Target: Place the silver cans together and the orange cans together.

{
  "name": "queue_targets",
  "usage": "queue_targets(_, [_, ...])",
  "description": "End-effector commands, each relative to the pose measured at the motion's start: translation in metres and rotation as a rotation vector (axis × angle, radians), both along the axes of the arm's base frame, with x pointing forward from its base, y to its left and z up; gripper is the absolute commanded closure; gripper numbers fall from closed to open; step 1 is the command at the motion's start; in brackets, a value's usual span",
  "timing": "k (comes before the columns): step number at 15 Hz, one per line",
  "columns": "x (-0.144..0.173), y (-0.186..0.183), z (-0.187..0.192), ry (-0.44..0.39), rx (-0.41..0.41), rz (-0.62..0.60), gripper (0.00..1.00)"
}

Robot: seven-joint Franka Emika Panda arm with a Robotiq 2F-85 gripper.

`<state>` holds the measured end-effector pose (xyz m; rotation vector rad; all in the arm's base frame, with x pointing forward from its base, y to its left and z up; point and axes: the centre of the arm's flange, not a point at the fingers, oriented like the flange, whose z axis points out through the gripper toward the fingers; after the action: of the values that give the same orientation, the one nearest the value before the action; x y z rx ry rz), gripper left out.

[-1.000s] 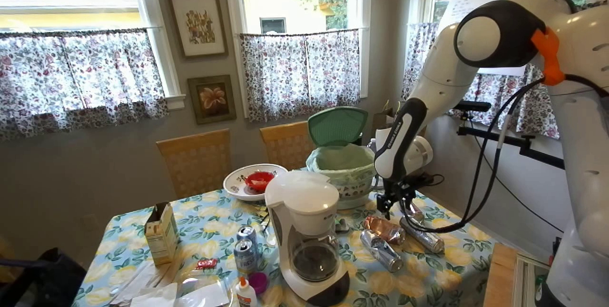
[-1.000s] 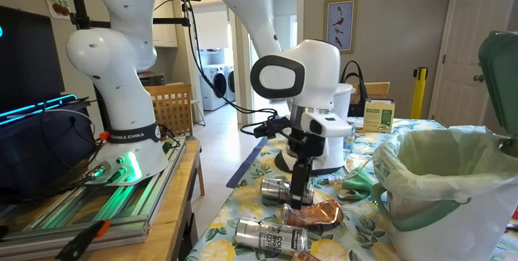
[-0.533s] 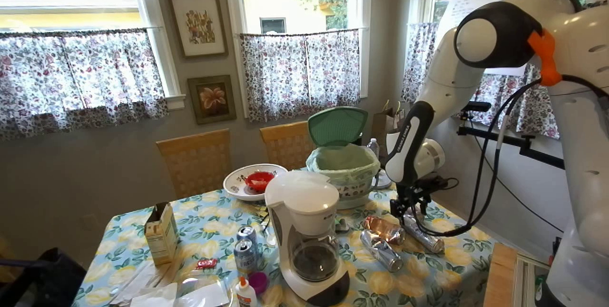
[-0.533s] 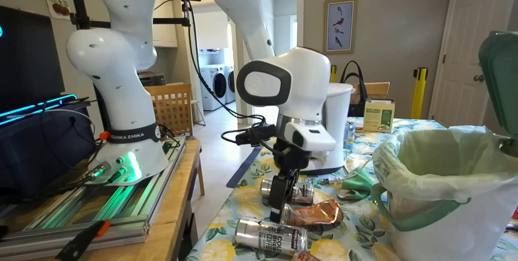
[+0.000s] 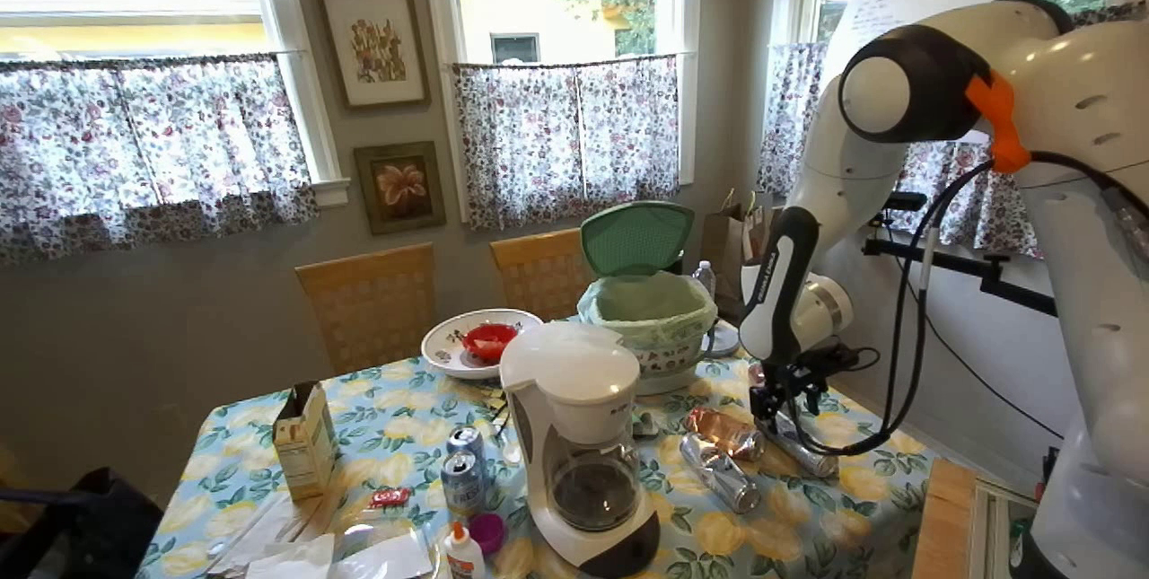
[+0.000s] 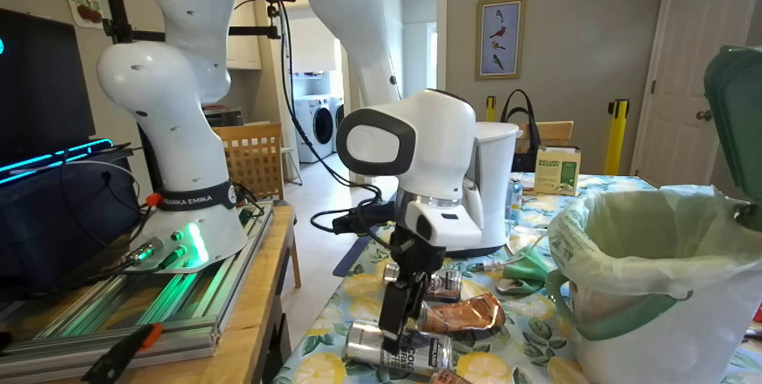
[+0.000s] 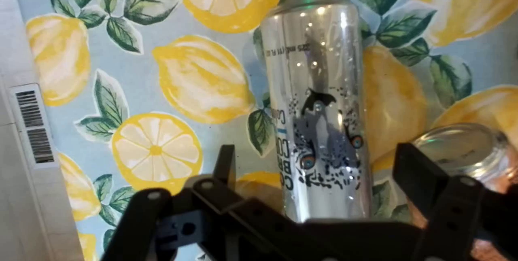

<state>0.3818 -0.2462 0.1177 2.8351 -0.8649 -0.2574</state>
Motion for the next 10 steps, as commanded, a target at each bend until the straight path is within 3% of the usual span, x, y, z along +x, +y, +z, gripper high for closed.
queue_targets(1, [-0.008,-0.005,-0.016,0.001,-0.025,0.000,0.00])
queue_targets(3, [-0.007,-0.006,-0.021,0.000,-0.030,-0.002,0.00])
queue_targets(4, [-0.007,-0.006,-0.024,-0.001,-0.029,-0.003,0.25])
queue_targets(6, [-0.005,-0.005,-0.026,-0.005,-0.033,0.000,0.32])
queue_targets(10, [0.000,0.000,-0.018,-0.032,-0.029,0.015,0.62])
